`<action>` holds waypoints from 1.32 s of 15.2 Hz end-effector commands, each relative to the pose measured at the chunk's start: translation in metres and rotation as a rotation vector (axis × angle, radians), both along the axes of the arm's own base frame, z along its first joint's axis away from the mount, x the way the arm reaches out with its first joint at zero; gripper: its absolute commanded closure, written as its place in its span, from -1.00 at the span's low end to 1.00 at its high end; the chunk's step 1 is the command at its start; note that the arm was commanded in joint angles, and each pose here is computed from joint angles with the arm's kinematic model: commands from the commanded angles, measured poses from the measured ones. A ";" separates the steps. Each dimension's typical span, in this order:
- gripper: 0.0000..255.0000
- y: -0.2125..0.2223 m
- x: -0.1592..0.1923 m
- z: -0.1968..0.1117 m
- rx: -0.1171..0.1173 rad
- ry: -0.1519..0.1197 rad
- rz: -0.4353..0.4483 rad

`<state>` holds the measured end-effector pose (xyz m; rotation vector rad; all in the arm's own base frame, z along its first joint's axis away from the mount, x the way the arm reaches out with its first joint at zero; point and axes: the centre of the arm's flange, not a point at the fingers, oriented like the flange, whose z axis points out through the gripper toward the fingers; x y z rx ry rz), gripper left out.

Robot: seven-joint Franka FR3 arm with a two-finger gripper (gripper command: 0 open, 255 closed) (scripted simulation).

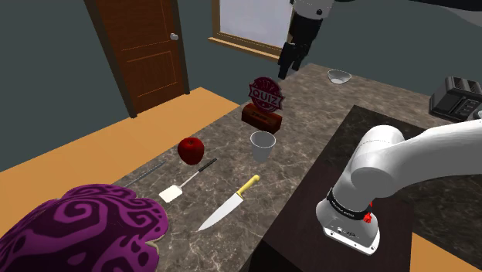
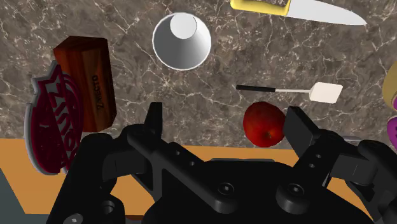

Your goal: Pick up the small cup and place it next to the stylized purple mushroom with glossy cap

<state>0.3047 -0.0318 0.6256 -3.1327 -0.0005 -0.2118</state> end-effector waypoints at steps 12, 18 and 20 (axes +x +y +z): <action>-1.00 0.033 0.045 -0.139 -0.092 0.062 -0.015; -1.00 0.045 0.066 -0.217 -0.142 0.096 -0.023; -1.00 0.048 0.072 -0.244 -0.159 0.107 -0.025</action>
